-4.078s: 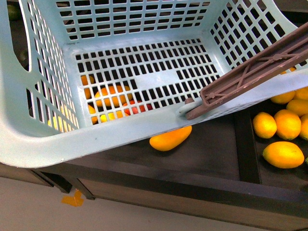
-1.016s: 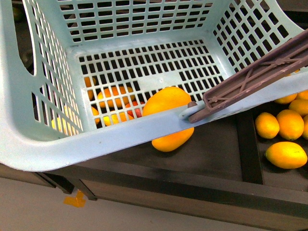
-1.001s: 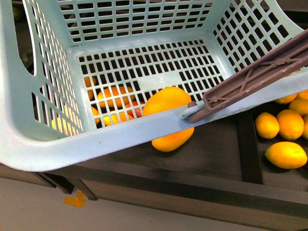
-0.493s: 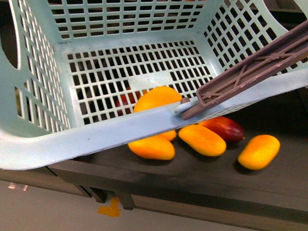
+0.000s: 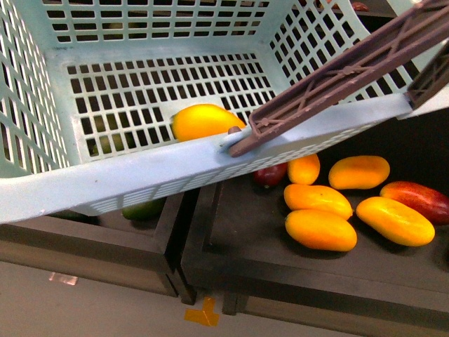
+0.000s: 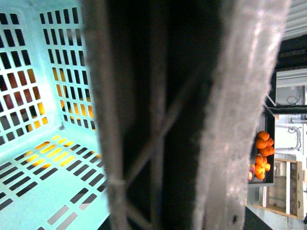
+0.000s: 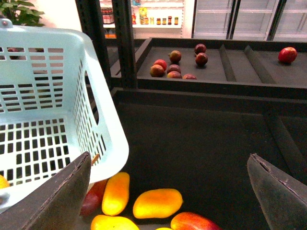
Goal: Pick lemon and mango into basket
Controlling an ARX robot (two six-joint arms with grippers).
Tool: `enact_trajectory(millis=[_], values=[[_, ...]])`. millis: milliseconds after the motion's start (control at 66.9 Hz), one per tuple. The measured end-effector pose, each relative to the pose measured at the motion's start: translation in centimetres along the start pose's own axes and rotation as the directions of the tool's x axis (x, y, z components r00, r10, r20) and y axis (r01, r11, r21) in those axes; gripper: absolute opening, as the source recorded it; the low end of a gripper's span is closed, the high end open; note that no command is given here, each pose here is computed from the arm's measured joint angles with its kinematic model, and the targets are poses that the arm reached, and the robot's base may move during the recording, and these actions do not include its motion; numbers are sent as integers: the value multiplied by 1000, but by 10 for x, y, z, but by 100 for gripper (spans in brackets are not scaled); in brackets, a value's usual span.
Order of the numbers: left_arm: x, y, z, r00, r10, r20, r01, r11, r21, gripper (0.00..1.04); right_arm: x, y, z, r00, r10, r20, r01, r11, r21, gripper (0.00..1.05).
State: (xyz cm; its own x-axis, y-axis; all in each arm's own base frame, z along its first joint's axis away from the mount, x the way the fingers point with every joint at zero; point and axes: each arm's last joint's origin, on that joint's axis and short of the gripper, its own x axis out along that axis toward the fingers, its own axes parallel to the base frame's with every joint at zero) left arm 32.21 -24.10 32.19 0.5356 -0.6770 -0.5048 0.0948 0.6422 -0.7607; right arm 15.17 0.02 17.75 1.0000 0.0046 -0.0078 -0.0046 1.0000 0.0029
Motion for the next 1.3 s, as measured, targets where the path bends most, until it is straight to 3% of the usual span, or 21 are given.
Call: enact_trajectory(millis=[90,134,179,299,373,627,807,956,1300], values=[[1,-3,-4,999,-19,-29,19,1000,-6,15,0,0,0,1000,0,0,0,1000,0,96],[1,-4,-5,999,-23,-35,23,1000,-5,15,6,-1,-1,988,-88,-130,95,994,55,96],[1,-4,-6,999,-25,-39,25,1000,-7,15,18,-7,3,921,-209,-329,253,963,97,96],[2,-6,-9,998,-37,-57,37,999,-7,15,44,-31,-3,730,-313,-608,455,886,91,96],[2,-6,-9,998,-36,-57,35,999,-12,15,59,-48,-11,665,-323,-674,525,844,113,96],[2,-4,-7,999,-19,-32,19,1000,-9,15,99,-97,-52,515,-297,-804,686,705,179,96],[2,-5,-7,999,-26,-41,25,1000,-10,15,116,-120,-97,361,-278,-890,826,538,167,96],[2,-5,-8,999,-26,-43,26,1000,-10,15,134,-121,-110,344,-263,-901,856,482,186,96],[2,-4,-7,999,-22,-36,21,1000,-10,15,173,-128,-132,346,-253,-903,882,416,221,96]])
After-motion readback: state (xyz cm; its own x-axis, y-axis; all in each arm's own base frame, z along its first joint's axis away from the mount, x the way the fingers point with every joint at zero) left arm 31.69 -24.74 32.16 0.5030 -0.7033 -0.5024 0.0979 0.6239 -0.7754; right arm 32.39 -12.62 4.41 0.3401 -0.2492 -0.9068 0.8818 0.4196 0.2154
